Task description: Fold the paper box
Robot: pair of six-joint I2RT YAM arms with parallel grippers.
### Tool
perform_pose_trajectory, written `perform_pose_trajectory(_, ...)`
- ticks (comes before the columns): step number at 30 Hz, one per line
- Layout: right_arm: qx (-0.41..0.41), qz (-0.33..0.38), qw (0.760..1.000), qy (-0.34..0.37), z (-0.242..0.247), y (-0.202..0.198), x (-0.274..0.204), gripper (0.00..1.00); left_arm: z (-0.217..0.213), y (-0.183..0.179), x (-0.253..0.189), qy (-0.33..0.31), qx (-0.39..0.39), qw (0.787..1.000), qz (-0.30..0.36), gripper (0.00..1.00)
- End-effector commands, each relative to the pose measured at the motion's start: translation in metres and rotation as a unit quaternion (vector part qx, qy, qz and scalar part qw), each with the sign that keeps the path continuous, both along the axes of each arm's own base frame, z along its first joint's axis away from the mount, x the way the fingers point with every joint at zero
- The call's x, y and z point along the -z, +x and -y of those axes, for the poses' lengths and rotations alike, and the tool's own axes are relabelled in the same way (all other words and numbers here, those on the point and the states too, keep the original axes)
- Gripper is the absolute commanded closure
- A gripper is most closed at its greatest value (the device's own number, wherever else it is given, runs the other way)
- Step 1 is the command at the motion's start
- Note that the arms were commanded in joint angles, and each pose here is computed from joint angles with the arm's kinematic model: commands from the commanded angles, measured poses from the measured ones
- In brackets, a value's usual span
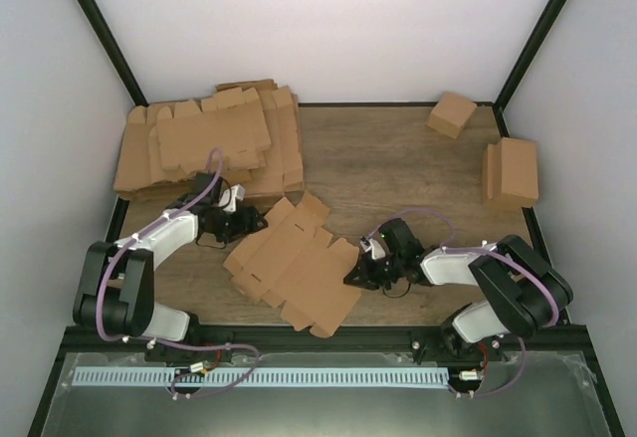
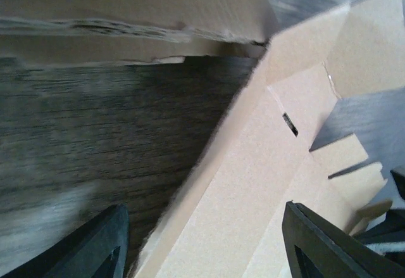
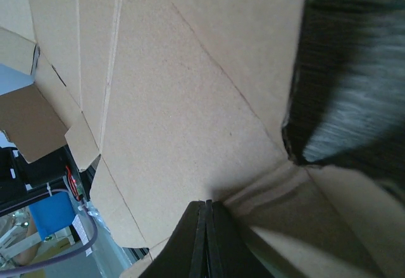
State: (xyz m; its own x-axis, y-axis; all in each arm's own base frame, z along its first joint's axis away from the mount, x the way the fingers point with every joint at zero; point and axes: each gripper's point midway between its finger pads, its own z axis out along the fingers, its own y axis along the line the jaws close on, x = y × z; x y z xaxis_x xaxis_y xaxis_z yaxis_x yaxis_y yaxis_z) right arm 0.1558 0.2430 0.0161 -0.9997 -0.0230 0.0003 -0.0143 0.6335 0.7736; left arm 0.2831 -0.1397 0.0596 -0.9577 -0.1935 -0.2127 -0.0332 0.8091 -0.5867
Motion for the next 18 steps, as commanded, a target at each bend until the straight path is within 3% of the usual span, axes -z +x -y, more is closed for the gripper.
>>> perform_pose_trajectory(1,0.009,0.001,1.000,-0.025,0.005,0.002,0.012,0.99,0.017,-0.002,0.000,-0.007,0.043,0.999,0.017,0.35)
perform_pose_trajectory(9,0.020,0.009,0.999,-0.043,0.008,0.008,0.011,0.99,0.049,-0.012,-0.018,0.080,0.118,0.988,0.060,0.61)
perform_pose_trajectory(15,0.029,0.015,0.998,-0.045,0.009,0.012,0.008,0.99,0.061,-0.010,-0.043,0.189,0.155,0.963,0.114,0.96)
perform_pose_trajectory(18,0.035,0.019,0.998,-0.041,0.008,0.014,0.005,0.99,0.068,-0.007,-0.071,0.260,0.159,0.938,0.165,0.96)
